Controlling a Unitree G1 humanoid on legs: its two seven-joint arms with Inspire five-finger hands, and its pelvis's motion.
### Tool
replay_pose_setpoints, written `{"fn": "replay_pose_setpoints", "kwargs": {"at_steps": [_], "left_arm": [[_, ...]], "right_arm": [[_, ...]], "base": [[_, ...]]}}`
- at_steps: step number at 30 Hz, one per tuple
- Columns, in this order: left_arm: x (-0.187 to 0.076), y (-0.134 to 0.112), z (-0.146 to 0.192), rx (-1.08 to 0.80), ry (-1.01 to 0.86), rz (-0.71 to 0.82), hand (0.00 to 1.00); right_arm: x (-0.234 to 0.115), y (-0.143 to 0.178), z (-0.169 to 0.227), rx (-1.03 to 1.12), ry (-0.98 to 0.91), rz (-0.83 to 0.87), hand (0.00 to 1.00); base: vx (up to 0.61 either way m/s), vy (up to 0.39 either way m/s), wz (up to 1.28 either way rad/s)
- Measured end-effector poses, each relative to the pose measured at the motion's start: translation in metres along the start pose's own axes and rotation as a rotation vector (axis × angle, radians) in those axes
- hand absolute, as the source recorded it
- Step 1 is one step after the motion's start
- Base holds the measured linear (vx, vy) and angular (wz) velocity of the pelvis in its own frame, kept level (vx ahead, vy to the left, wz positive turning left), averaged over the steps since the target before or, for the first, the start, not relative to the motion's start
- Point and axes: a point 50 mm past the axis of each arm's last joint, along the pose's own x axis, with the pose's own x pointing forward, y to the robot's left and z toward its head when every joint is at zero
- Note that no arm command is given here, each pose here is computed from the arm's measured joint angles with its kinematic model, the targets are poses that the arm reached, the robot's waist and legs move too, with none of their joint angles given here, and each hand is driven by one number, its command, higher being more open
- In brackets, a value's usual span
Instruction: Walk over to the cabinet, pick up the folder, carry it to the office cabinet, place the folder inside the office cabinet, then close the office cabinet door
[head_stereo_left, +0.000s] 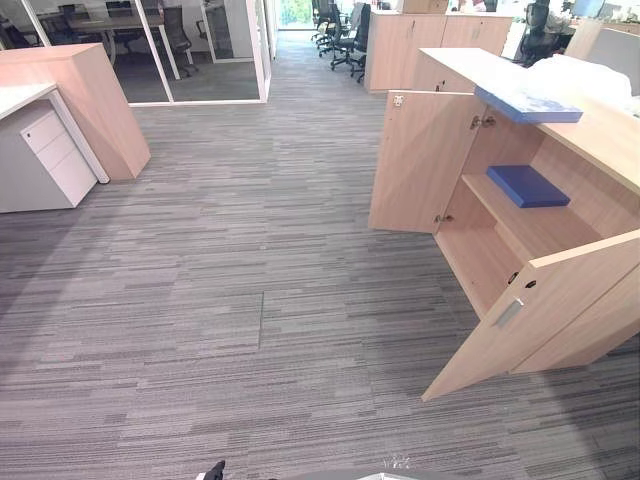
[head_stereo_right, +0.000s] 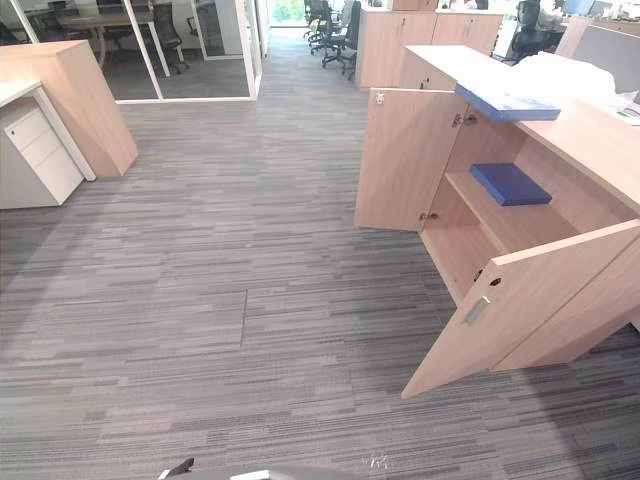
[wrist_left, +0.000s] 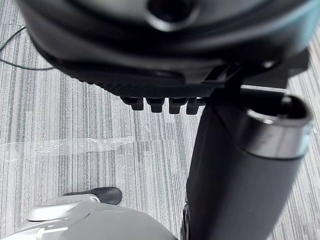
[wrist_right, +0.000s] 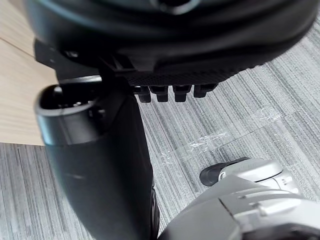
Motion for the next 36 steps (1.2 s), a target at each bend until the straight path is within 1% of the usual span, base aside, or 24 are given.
{"fn": "replay_pose_setpoints", "kwargs": {"at_steps": [13,24,26,29,32,36], "left_arm": [[0.000,-0.002,0.000,-0.021,0.003,-0.018,1.00],[0.000,-0.001,0.006,0.008,-0.029,0.039,1.00],[0.001,0.001,0.012,-0.015,-0.048,0.057,1.00],[0.001,0.001,0.028,-0.103,-0.103,0.089,1.00],[-0.001,0.003,0.040,-0.233,-0.160,0.137,1.00],[-0.004,0.006,0.042,-0.295,-0.181,0.180,1.00]], "right_arm": [[0.001,0.002,0.007,0.002,-0.016,0.010,1.00],[0.001,0.003,0.013,0.004,-0.032,-0.004,1.00],[0.001,0.005,0.017,0.007,-0.043,-0.005,1.00],[0.001,0.007,0.027,0.020,-0.083,-0.007,1.00],[0.000,0.008,0.030,0.043,-0.102,-0.015,1.00],[0.000,0.007,0.029,0.034,-0.102,-0.025,1.00]], "base": [[0.00,-0.003,0.00],[-0.01,-0.007,0.00],[-0.01,-0.032,0.03],[-0.05,-0.008,-0.01],[0.01,0.000,-0.10],[0.20,0.103,-0.25]]}}
